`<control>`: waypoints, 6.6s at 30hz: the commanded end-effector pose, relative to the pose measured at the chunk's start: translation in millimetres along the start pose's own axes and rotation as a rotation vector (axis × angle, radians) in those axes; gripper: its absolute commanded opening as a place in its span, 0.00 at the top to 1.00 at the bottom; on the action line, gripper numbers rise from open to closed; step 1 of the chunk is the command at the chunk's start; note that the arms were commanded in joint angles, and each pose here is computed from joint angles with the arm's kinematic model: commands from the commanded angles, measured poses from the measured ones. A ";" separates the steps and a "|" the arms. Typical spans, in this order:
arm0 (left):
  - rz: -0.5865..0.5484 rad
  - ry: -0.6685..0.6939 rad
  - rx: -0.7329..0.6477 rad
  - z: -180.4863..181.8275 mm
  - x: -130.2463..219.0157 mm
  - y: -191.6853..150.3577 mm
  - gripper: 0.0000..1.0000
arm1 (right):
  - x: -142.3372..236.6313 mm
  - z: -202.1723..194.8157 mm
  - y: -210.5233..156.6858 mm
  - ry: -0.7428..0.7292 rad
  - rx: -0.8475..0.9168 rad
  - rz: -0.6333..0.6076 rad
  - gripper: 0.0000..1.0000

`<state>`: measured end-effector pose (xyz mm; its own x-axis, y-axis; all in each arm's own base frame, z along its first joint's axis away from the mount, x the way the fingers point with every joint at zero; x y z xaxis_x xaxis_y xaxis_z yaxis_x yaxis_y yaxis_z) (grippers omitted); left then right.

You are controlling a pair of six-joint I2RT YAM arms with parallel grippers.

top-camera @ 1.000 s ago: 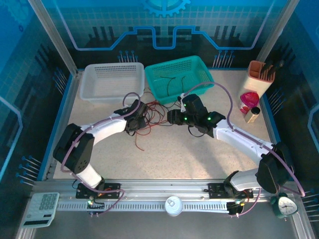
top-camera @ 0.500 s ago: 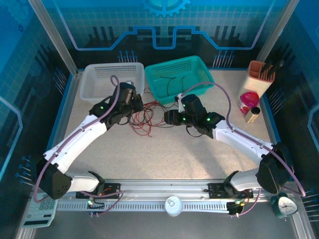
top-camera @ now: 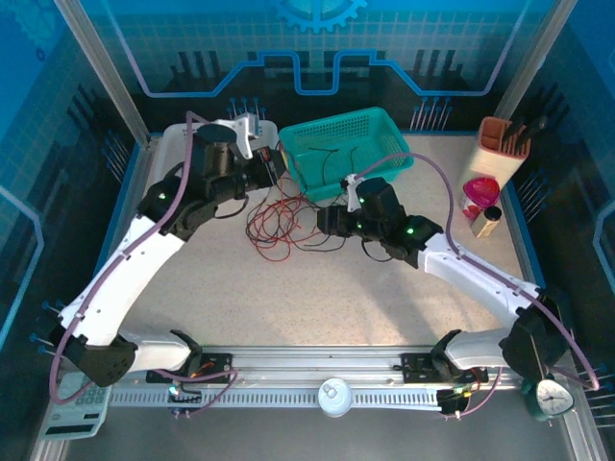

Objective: Untangle the cables

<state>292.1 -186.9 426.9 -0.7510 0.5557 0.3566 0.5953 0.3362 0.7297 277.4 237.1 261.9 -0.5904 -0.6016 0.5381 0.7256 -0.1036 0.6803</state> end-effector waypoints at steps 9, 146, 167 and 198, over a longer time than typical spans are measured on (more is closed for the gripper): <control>-0.054 -0.293 -0.082 -58.3 53.2 24.3 1.00 | 68.0 24.1 46.5 0.067 0.051 -0.222 0.41; -0.386 -0.352 0.349 -34.6 44.9 30.3 1.00 | 99.2 110.5 54.6 0.638 -0.236 -0.499 0.82; -0.153 -0.238 0.193 -6.4 12.7 -28.0 0.24 | 144.4 93.4 139.0 0.516 -0.104 -0.544 1.00; 0.028 -0.215 -0.037 -9.1 -7.1 -105.6 0.17 | 170.9 120.0 167.1 0.475 0.039 -0.582 1.00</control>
<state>226.8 -229.0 356.8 -0.6351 0.7271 0.2606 0.6243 0.2846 0.7275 264.9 214.4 507.9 -0.6480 -0.7486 -0.1406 0.3955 -0.4884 0.7778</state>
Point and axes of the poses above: each hand's point on the last joint's axis, 136 mm out from that joint toward the fingers, its own x axis back along the fingers, its own z axis along the line the jaws close on, y = z × x, the point moved 5 cm from there along x, back along the fingers, and after that the axes turned 3 degrees about -x, right-handed, at the moved point
